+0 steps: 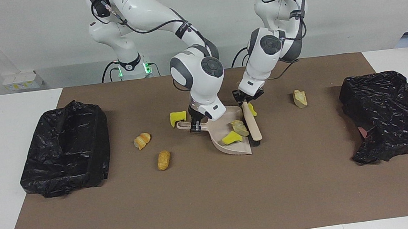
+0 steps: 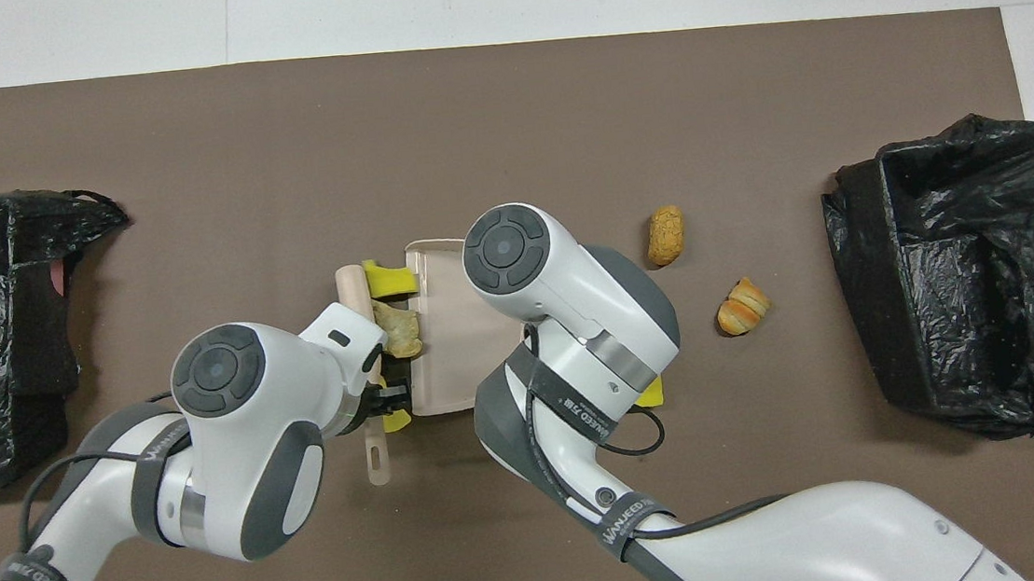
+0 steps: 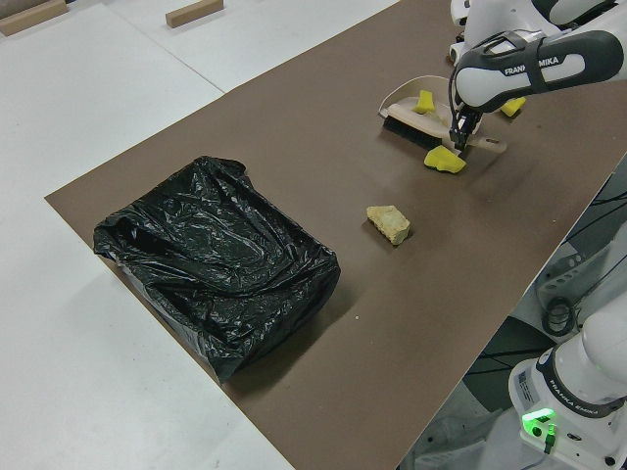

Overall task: Sweep and dump trash in bin
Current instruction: 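Sweep the yellow pieces into the dustpan with the left gripper's brush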

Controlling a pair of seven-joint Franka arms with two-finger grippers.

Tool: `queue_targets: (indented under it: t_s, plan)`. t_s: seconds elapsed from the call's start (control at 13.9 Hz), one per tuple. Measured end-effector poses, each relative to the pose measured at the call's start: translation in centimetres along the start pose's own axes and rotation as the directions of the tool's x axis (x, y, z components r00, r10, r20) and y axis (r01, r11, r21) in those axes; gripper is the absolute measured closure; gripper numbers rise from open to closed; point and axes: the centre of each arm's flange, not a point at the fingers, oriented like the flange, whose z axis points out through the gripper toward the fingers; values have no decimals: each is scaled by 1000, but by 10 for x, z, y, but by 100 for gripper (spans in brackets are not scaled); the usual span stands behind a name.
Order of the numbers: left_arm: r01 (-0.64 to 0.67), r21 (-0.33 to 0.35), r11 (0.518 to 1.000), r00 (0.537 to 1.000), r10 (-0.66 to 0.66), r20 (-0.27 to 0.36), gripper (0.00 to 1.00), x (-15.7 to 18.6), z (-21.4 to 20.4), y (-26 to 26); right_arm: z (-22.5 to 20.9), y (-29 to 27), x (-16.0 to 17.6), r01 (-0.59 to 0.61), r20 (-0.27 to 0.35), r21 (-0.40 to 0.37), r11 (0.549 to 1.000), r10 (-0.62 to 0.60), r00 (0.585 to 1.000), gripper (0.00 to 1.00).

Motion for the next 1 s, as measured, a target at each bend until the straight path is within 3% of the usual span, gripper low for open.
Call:
queue_targets:
  t_s: [0.22, 0.5, 0.72, 1.0]
  plan:
    - [10, -22, 1000, 1000, -10, -15, 74, -5, -13, 19, 0, 0, -1, -1, 1, 0, 1000, 1, 1000, 68]
    - [187, -19, 982, 982, -187, 20, 74, 6, -70, -16, -1, 5, -2, 81, 4, -36, 996, -80, 997, 68]
    - [335, 113, 935, 941, -339, 18, 74, 4, -97, -62, 0, 7, -3, 121, 13, -46, 992, -120, 993, 68]
    - [502, 264, 823, 855, -519, -6, 74, 4, -101, -118, -1, 5, -2, 142, 25, -55, 988, -140, 990, 68]
